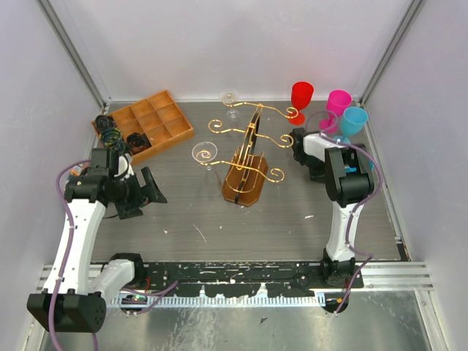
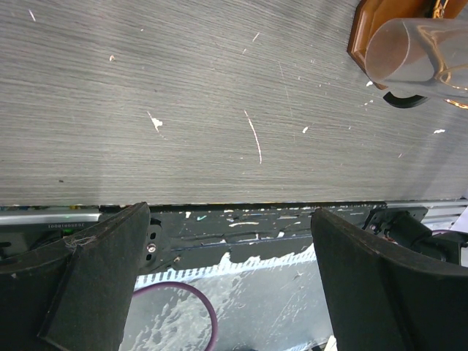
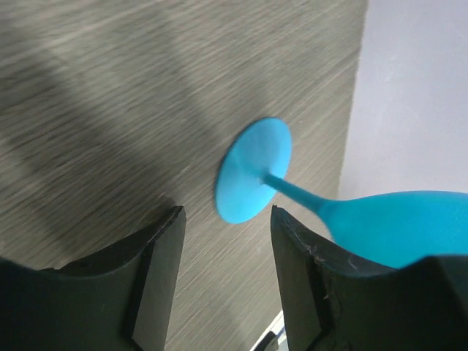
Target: Take the wine glass off the wine glass rack
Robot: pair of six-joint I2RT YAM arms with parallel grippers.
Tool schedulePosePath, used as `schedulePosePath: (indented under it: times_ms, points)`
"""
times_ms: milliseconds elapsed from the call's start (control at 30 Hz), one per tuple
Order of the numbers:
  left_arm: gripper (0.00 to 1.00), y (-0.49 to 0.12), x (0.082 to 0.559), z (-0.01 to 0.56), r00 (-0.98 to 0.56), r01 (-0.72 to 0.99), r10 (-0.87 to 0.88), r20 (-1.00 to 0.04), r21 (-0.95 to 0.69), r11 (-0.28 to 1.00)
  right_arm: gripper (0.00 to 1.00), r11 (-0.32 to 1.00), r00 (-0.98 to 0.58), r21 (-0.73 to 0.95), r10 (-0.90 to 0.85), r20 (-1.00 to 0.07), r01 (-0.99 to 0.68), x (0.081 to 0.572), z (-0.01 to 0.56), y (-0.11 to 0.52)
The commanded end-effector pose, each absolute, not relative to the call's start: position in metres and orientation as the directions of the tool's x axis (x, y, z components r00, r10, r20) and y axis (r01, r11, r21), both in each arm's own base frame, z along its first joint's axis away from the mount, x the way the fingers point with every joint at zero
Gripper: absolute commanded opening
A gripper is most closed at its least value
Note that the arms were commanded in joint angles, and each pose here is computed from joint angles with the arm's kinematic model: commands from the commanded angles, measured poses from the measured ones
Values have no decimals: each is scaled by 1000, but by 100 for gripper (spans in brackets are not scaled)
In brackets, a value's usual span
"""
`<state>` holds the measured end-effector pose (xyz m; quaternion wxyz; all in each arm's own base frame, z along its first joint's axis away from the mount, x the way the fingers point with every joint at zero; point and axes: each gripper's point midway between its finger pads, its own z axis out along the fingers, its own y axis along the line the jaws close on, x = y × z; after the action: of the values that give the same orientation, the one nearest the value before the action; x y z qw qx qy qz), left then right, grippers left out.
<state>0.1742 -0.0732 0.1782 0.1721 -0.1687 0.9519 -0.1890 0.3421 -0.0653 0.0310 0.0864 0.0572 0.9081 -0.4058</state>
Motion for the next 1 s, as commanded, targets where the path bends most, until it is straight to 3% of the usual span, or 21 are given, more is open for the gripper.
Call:
schedulePosePath:
  times_ms: [0, 500, 967]
  points:
    - [98, -73, 175, 179, -888, -239, -371, -272, -418, 876, 59, 881, -947, -405, 128, -296, 245, 372, -6, 1]
    - [98, -73, 174, 179, -888, -238, -370, -272, -417, 877, 64, 986, -933, -34, 145, -330, 166, 387, 22, 65]
    - [98, -72, 172, 183, -886, -236, -370, -280, -414, 879, 63, 935, -917, 322, 251, -310, 147, 390, 73, 85]
